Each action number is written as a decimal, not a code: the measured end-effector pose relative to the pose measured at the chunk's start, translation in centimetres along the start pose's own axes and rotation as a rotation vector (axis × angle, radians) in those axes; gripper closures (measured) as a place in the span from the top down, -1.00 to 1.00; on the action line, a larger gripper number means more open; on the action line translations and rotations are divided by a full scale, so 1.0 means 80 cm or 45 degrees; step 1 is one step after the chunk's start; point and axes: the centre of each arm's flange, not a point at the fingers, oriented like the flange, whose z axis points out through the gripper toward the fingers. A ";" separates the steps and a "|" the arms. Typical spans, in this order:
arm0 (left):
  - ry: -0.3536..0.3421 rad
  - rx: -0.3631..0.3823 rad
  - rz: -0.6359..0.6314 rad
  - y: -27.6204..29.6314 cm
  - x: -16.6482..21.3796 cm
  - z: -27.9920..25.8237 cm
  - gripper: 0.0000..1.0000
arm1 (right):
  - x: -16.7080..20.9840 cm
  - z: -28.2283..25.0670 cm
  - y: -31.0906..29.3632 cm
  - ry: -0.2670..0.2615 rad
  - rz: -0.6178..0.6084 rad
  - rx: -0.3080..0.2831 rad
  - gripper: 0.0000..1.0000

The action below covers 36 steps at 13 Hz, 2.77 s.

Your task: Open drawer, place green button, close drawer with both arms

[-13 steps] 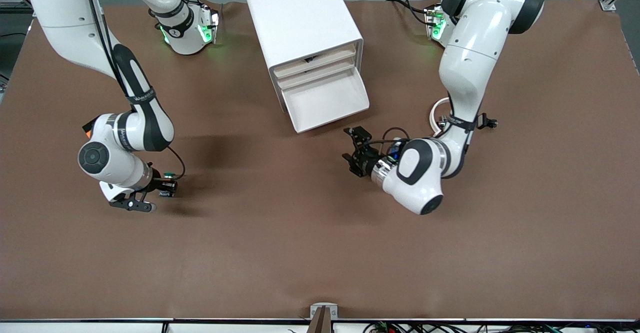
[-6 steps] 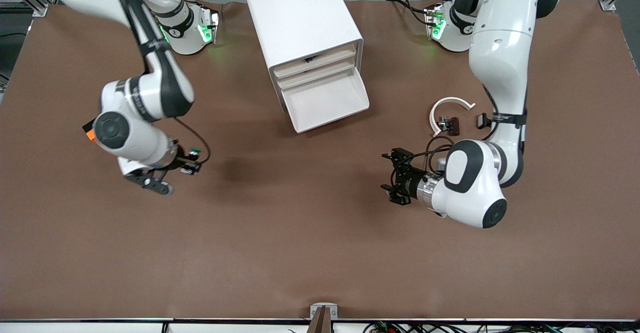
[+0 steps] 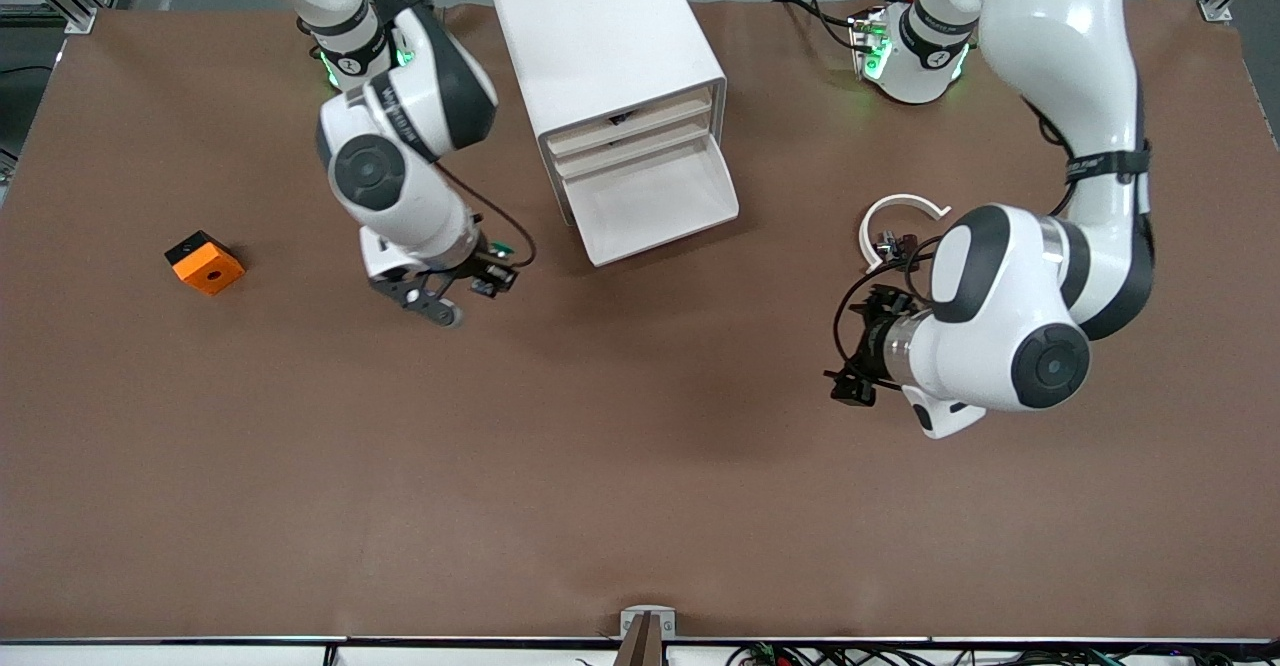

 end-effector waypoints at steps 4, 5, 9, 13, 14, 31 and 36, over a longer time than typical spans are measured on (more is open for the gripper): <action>0.134 -0.093 0.377 -0.044 -0.002 -0.097 1.00 | -0.085 0.006 -0.049 0.007 -0.150 -0.004 -0.18; 0.156 -0.112 0.441 -0.059 0.002 -0.120 1.00 | -0.100 0.006 -0.057 0.010 -0.157 -0.001 -0.18; 0.219 -0.114 0.632 -0.087 0.012 -0.154 1.00 | -0.144 0.018 -0.083 0.027 -0.118 0.018 -0.18; 0.211 -0.085 0.706 -0.087 0.022 -0.142 1.00 | -0.176 0.057 -0.106 0.045 -0.071 0.036 -0.18; 0.205 -0.076 0.707 -0.086 0.023 -0.138 1.00 | -0.182 0.068 -0.111 0.048 -0.062 0.036 -0.18; 0.196 -0.061 0.747 -0.079 0.014 -0.120 1.00 | -0.229 0.149 -0.161 0.105 0.004 0.007 -0.18; 0.214 -0.093 0.947 -0.037 -0.035 -0.052 1.00 | -0.228 0.147 -0.163 0.107 0.024 0.013 -0.04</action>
